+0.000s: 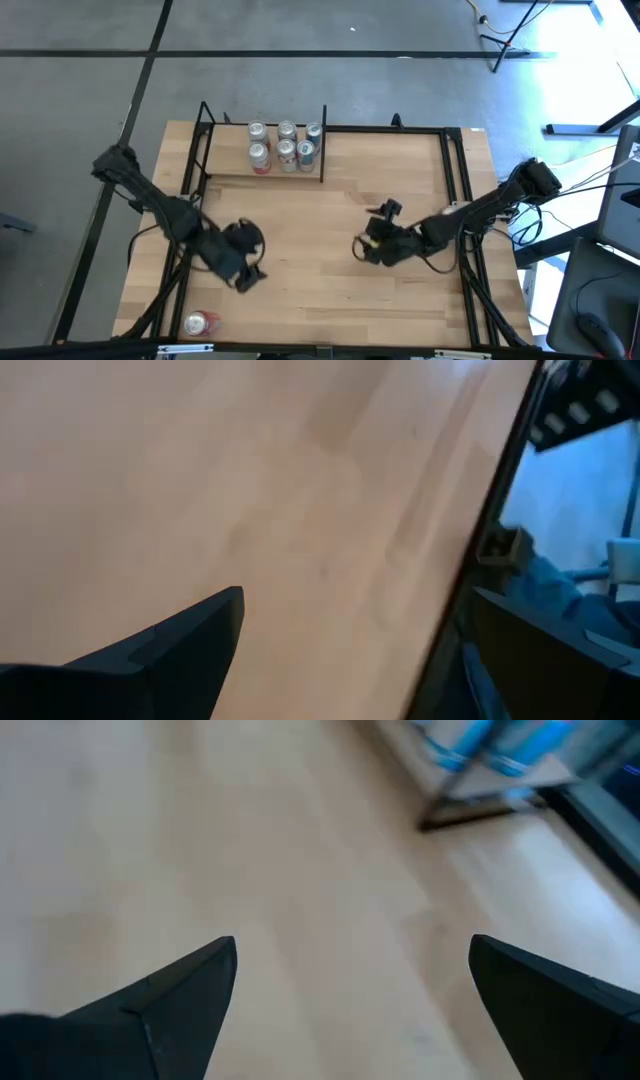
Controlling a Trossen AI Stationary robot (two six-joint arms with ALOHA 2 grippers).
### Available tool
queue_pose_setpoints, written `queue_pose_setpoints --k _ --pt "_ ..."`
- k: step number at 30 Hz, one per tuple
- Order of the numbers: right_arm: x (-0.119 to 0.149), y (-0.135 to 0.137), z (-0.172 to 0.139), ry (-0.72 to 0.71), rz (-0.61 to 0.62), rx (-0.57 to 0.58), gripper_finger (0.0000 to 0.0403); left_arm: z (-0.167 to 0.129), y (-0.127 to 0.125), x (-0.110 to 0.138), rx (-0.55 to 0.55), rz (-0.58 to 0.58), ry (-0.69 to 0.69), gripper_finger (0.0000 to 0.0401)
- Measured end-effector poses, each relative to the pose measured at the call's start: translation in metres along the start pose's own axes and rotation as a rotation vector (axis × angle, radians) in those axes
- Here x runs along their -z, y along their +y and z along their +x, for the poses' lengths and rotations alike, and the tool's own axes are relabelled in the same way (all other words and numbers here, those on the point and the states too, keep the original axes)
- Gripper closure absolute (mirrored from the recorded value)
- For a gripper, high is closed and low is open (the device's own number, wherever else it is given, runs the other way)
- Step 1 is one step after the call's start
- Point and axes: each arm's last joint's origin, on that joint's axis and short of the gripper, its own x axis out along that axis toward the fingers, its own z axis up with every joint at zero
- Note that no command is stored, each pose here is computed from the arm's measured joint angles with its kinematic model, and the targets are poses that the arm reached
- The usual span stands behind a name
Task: Place canned beverage on shelf
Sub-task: Put the bottom red soda can on the shelf
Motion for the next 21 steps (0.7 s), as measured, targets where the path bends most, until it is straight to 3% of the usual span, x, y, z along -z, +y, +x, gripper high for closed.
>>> queue_pose_setpoints --k 9,17,21 --pt "0.004 0.036 -0.031 -0.124 0.003 -0.184 0.0020 -0.008 -0.055 0.052 -0.205 -0.131 0.208 0.0028" --pt "0.009 0.046 -0.039 -0.100 0.065 -0.279 0.0020 -0.031 -0.061 0.106 -0.405 -0.370 0.318 0.0028" --pt "0.019 0.056 -0.041 -0.080 0.072 -0.300 0.0020 -0.037 -0.063 0.129 -0.450 -0.490 0.340 0.0028"
